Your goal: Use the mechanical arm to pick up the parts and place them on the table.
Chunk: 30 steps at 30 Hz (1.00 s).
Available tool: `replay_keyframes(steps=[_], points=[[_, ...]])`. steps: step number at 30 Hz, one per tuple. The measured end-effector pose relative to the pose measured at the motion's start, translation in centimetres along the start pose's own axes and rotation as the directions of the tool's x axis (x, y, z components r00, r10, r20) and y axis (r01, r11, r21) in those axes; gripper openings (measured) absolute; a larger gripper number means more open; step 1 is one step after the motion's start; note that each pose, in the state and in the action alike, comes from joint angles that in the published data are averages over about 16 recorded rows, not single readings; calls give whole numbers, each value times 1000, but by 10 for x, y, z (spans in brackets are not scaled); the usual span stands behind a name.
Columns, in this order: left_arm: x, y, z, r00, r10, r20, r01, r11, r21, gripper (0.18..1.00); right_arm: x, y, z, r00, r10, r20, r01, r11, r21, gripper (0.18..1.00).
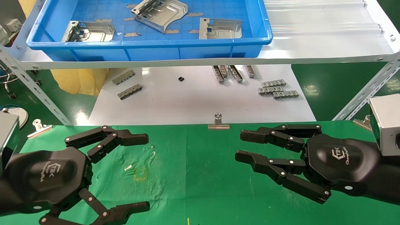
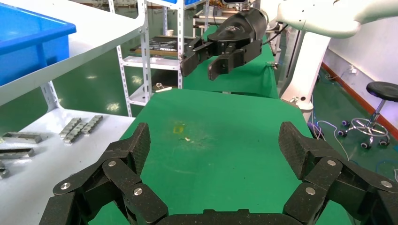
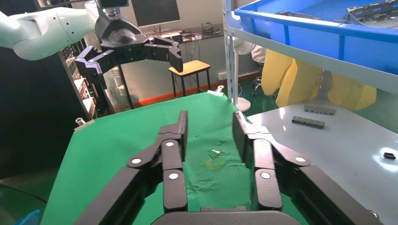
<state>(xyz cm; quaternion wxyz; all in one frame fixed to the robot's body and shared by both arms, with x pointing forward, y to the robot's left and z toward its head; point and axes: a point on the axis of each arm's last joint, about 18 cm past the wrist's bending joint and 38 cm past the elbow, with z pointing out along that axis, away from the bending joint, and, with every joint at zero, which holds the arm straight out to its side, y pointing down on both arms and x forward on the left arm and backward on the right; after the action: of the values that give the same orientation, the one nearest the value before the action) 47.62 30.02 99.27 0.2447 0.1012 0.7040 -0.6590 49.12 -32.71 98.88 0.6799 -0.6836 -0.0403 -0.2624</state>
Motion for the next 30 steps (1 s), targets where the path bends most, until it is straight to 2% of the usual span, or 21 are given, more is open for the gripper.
replay_keyframes(steps=[8, 16, 23, 30], points=[[-1, -1, 0, 1000, 4, 2, -4, 1000, 1, 1001, 0, 0, 0, 1000, 0, 0, 0, 1000, 0, 349], [-24, -17, 2, 997, 59, 48, -58, 998, -12, 1001, 0, 0, 0, 1000, 0, 0, 0, 1000, 0, 249], [-84, -49, 11, 978, 138, 160, -133, 990, -39, 1001, 0, 0, 0, 1000, 0, 0, 0, 1000, 0, 205], [-173, -89, 32, 925, 164, 343, -148, 986, -70, 1001, 0, 0, 0, 1000, 0, 0, 0, 1000, 0, 193]])
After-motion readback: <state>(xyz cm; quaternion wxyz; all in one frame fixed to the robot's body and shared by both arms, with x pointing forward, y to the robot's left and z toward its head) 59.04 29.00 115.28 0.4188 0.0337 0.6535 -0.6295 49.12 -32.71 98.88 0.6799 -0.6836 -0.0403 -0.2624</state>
